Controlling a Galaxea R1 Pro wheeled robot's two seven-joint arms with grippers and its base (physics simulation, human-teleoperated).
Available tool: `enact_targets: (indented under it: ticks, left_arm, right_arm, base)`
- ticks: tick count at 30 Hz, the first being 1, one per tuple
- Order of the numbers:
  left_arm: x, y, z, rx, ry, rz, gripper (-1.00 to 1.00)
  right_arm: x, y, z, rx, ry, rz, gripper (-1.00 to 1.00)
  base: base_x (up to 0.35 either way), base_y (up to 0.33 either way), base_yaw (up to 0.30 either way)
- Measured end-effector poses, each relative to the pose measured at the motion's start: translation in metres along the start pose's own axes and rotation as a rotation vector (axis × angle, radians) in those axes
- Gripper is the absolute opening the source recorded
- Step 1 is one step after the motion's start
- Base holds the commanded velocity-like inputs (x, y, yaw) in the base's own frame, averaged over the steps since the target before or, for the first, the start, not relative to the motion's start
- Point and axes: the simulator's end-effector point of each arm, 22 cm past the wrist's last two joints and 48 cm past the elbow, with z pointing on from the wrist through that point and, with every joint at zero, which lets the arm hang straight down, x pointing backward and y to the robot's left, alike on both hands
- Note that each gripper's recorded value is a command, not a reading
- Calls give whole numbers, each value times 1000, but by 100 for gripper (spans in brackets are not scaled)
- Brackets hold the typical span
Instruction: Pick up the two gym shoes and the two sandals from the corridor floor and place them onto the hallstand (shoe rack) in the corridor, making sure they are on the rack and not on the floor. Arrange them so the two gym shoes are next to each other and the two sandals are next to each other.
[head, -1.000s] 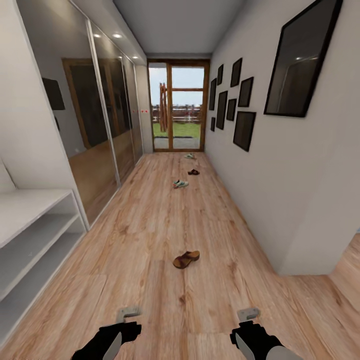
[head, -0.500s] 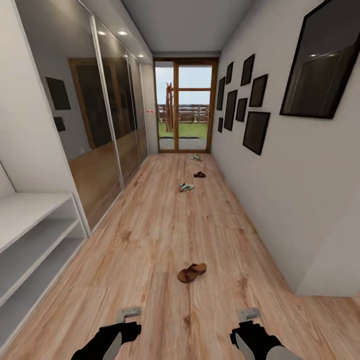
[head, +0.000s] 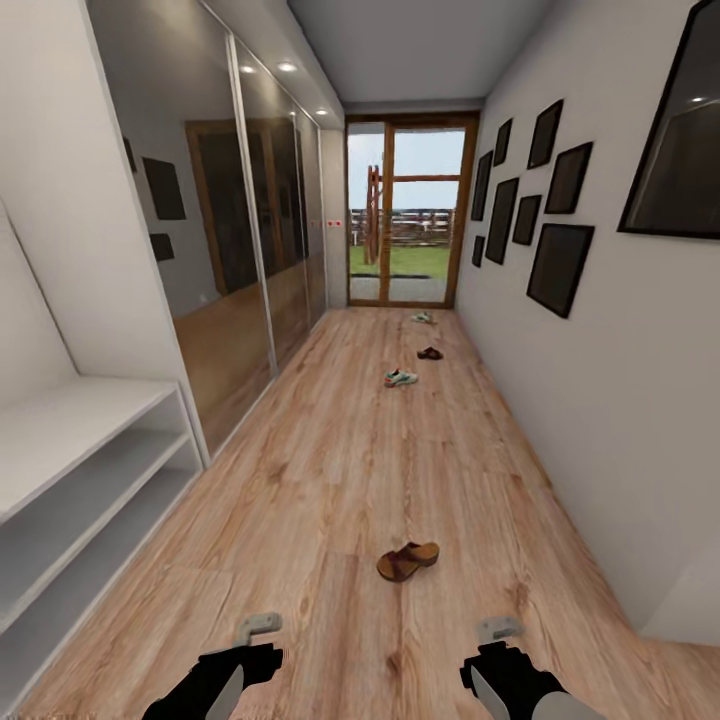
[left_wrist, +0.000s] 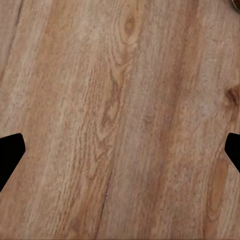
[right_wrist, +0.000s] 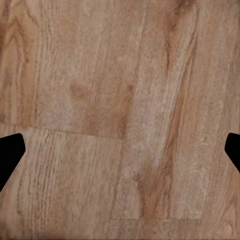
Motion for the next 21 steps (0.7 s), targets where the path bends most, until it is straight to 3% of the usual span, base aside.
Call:
enact_targets:
  ticks: [21]
  left_arm:
    - [0,0,0,1,-1,0,100]
  right_arm:
    - [0,0,0,0,-1,0,100]
  base:
    - [-15,-16,292]
